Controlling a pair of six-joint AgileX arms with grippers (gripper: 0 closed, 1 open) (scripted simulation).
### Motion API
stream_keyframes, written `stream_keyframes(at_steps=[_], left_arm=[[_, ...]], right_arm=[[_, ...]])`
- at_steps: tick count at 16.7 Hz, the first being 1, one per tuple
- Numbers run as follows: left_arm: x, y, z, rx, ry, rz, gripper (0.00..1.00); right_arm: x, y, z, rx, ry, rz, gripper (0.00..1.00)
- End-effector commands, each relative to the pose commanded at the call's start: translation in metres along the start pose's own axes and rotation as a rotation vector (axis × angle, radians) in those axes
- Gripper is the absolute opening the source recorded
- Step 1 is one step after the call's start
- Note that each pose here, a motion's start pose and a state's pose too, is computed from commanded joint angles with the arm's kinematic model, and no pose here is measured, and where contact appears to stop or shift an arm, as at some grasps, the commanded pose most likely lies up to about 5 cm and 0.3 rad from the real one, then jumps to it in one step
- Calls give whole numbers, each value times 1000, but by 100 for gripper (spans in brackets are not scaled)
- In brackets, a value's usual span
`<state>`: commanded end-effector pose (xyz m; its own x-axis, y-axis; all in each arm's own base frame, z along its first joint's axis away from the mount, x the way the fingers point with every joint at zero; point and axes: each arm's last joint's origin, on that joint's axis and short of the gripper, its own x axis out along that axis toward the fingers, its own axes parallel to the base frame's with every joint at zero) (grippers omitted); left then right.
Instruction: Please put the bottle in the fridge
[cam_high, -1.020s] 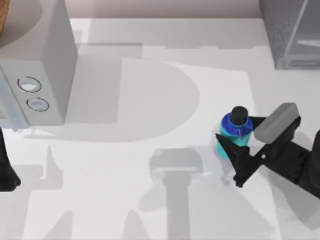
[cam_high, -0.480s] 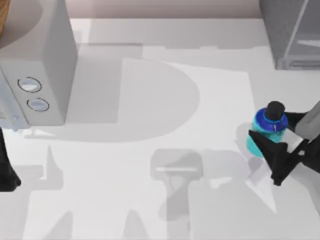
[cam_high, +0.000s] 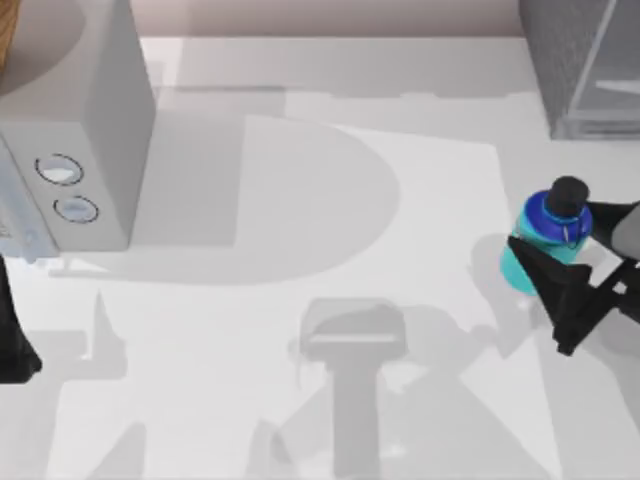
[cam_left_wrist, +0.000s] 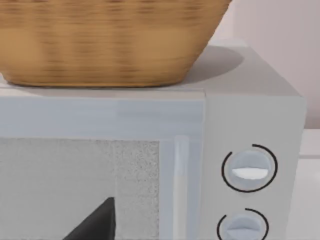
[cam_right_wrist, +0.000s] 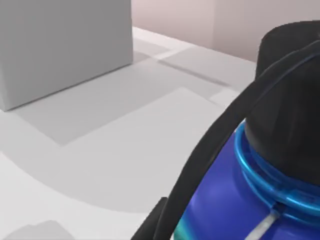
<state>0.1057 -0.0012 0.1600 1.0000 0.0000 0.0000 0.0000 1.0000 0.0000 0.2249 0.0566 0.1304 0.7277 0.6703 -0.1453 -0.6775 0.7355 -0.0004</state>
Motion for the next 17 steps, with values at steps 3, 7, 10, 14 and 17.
stream_keyframes(at_steps=[3, 7, 10, 14, 17], left_arm=[[0, 0, 0, 0, 0, 0, 100], [0, 0, 0, 0, 0, 0, 100], [0, 0, 0, 0, 0, 0, 100], [0, 0, 0, 0, 0, 0, 100], [0, 0, 0, 0, 0, 0, 100]], right_arm=[[-19, 0, 19, 1, -22, -112, 1], [-51, 4, 47, -31, -119, -287, 1], [-85, 19, 71, -94, -259, -394, 1], [-122, 35, 70, -89, -311, -567, 1], [-133, 39, 49, -32, -255, -683, 1]])
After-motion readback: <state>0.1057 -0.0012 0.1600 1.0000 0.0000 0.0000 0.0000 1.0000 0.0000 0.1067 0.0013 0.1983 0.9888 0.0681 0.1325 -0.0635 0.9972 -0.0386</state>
